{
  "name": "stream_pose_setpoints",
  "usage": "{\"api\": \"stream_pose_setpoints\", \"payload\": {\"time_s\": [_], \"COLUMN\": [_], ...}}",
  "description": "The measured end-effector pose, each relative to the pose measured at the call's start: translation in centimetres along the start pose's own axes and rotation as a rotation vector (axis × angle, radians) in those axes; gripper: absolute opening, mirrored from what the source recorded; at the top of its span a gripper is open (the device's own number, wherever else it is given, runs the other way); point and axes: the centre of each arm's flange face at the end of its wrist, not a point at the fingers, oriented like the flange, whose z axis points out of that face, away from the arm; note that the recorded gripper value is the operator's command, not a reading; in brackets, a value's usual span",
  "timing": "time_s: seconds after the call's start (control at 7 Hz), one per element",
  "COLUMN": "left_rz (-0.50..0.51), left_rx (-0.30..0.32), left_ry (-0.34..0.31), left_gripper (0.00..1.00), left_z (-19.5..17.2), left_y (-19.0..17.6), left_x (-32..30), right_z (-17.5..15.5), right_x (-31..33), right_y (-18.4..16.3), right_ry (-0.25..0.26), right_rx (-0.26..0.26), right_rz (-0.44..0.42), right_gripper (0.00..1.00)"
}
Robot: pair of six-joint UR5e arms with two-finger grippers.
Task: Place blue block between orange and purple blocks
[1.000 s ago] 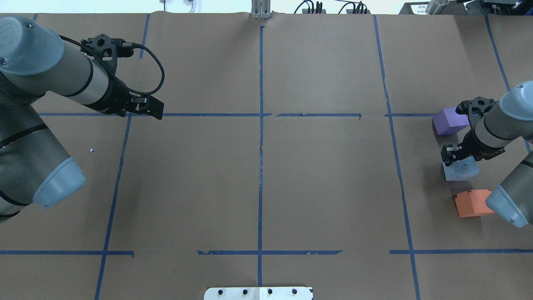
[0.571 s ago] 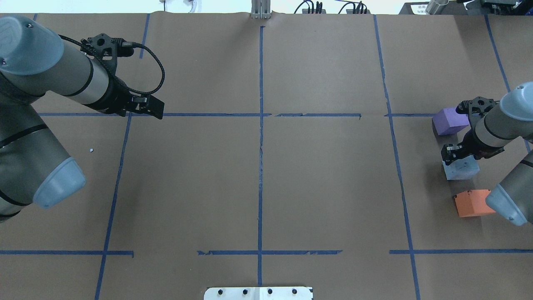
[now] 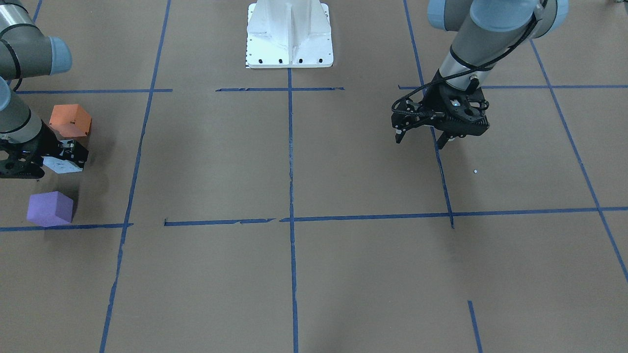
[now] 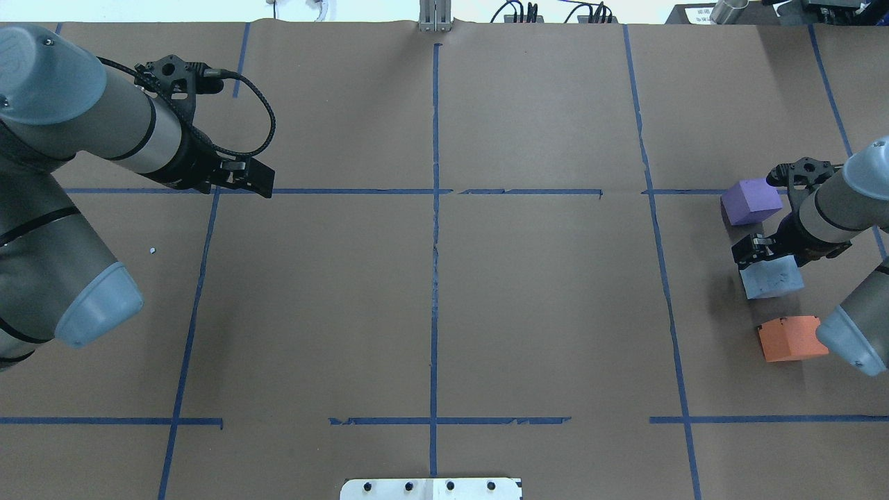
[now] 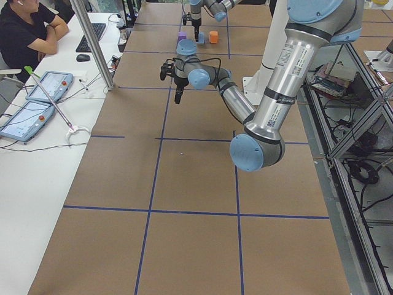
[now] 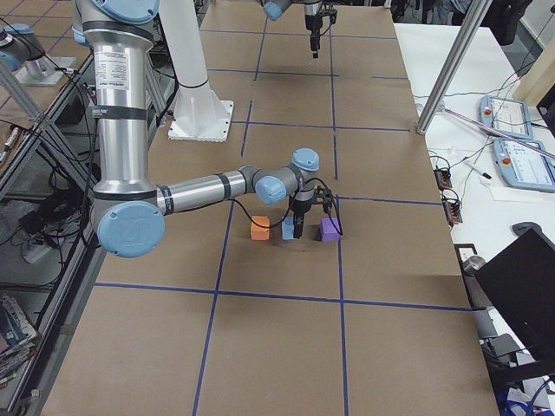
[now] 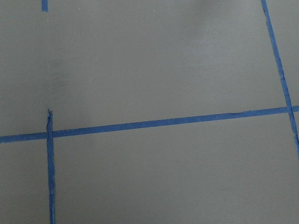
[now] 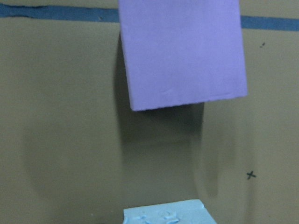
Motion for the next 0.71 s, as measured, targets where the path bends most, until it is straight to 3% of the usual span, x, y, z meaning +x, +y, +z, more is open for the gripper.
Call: {"api": "stream_pose_setpoints", "payload": {"time_s": [0.43,0.71], "left_rz": [0.002,0.114], "left_rx": [-0.032,-0.055], "left_ry": [-0.056,-0.109], "left_gripper": [1.0,1.0], "left_z": [1.3,0.2], "left_y": [0.9,2.4], "left_x": [-3.3,-10.1], "right_z": [-6.9,-11.4], "right_x": [4.3,11.4], "right_y": [0.3,-0.1], "right_ry": [-0.079,-0.154], "right_rx": [0.07,0.104], "right_rz": [0.054,0.034], "right_gripper": [1.0,1.0]}}
